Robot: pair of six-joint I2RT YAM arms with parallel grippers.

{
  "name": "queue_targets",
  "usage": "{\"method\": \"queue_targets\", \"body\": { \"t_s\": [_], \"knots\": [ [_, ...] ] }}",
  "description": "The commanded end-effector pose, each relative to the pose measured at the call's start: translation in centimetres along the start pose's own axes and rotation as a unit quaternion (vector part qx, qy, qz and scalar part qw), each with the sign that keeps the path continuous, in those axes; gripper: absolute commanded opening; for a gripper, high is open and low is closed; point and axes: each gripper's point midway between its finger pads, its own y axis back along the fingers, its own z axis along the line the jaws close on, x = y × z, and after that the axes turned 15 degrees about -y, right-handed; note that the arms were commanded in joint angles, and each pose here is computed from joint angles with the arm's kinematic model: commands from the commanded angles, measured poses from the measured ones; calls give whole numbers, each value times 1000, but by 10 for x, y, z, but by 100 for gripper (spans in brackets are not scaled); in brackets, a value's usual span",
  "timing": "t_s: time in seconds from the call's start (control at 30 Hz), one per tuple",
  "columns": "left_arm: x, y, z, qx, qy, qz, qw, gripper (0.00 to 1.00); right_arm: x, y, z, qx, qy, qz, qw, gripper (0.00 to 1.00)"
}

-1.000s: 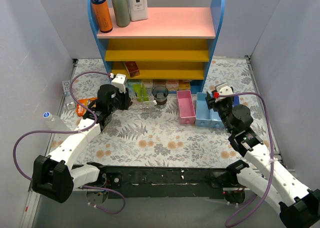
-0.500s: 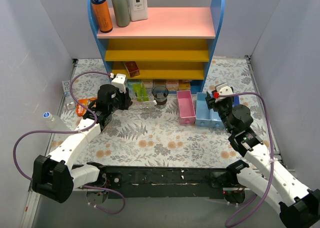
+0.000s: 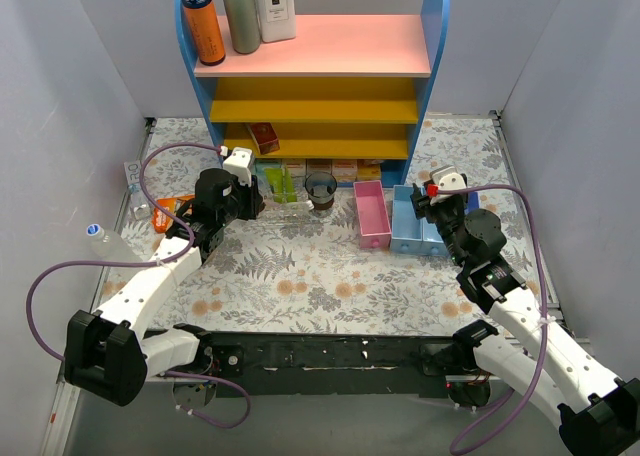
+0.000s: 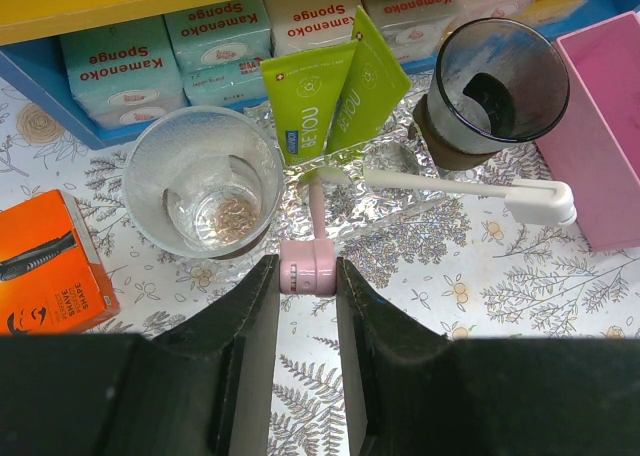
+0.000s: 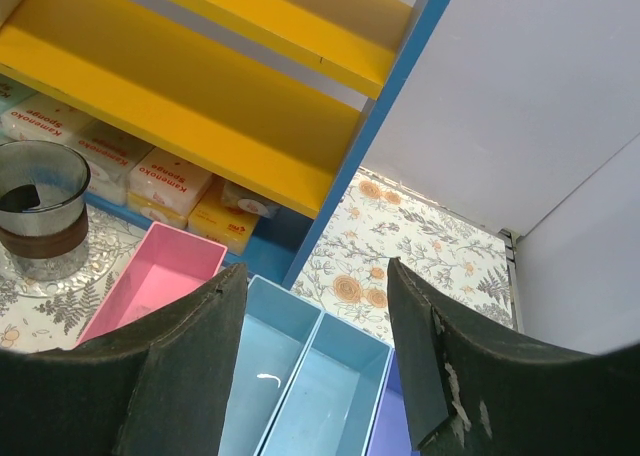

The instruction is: Prepare toiletry sets of a toothbrush and toothpaste on the tray

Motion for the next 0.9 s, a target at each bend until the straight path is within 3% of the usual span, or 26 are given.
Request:
{"method": "queue_targets", "body": {
  "t_s": [0.0,0.17,0.87],
  "knots": [
    [-9,2,-1,0,-3,-17,1000,1,-8,1,-2,6,-7,-17,1000,65],
    [-7,2,-1,0,-2,-14,1000,10,-7,1,-3,6,-7,-16,1000,66],
    [-3,8,-2,-1,6,-10,1000,29,-7,0,-3,8,-7,-15,1000,67]
  ]
}}
